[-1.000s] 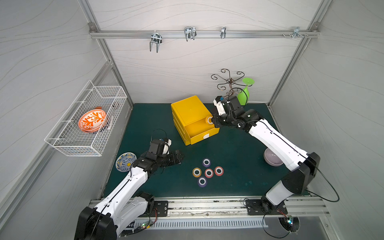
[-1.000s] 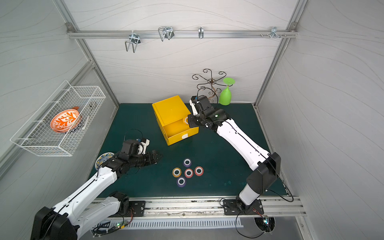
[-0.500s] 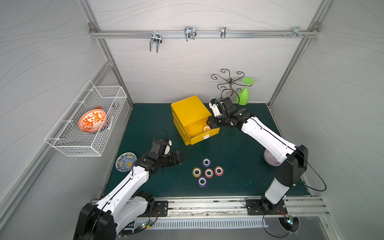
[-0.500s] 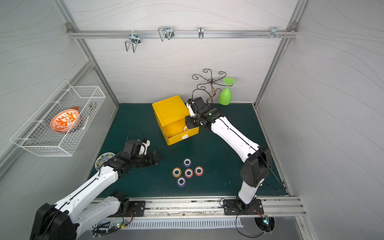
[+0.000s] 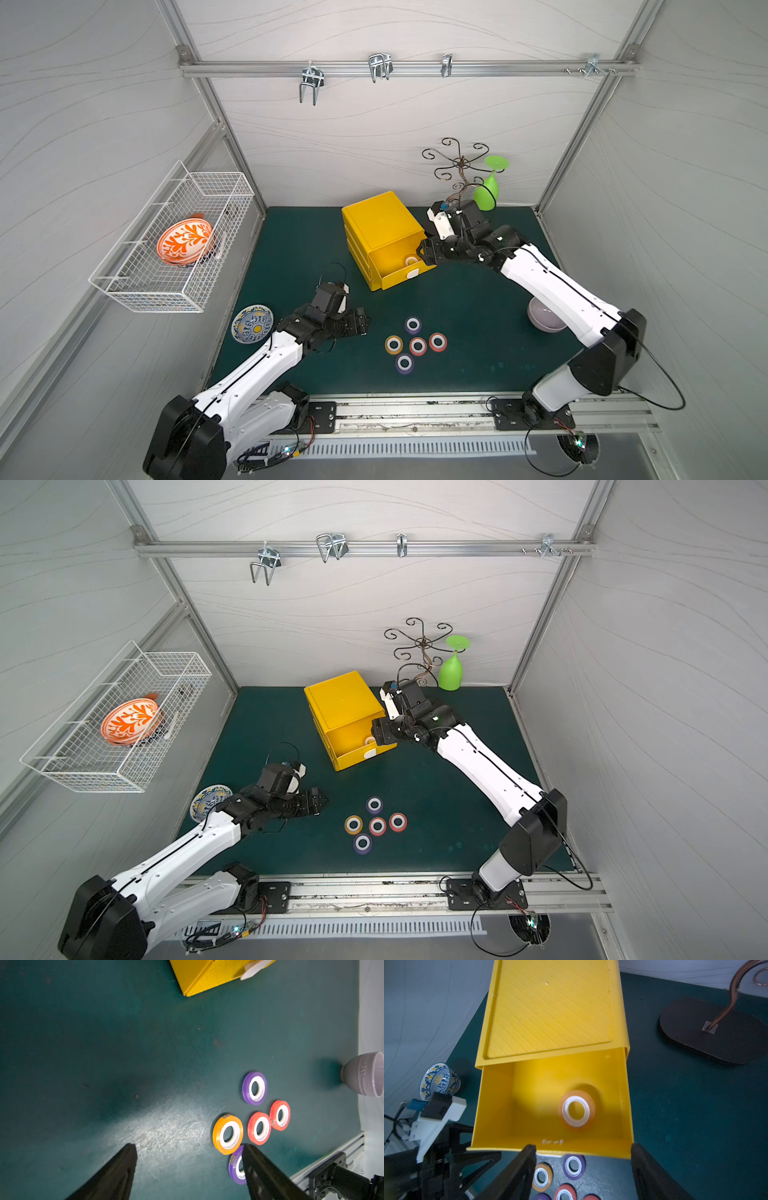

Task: Place the transparent tape into the drawer according to color
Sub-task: Place the tape in the drawer, then pick up the tape at the center of the board.

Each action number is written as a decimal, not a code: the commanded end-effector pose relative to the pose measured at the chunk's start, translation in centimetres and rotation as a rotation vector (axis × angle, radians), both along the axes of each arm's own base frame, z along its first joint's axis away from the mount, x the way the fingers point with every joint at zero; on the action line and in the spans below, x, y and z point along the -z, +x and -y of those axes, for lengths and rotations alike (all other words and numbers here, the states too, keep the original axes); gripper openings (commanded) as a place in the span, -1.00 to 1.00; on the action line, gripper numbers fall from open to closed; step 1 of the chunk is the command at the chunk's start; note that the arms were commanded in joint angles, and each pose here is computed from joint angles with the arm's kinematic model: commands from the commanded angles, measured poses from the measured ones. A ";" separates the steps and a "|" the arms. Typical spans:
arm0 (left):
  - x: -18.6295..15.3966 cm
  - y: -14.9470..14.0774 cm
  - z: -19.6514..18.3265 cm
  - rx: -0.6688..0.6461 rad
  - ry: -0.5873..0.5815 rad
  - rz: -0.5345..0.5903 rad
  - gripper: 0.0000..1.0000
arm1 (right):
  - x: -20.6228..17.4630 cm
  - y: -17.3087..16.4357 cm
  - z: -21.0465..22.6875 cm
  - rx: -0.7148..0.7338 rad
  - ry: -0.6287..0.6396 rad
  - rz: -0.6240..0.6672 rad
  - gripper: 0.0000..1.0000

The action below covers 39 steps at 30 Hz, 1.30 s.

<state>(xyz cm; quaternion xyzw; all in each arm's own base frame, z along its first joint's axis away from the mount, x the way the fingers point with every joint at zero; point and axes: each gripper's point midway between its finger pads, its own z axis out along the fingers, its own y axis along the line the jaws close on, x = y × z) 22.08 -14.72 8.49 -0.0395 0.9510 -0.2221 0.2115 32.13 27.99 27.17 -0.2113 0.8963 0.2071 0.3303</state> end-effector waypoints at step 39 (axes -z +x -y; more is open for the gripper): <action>5.8 -3.0 6.8 0.021 0.101 -0.115 0.30 | 4.8 -6.9 10.6 0.126 0.010 -0.144 0.98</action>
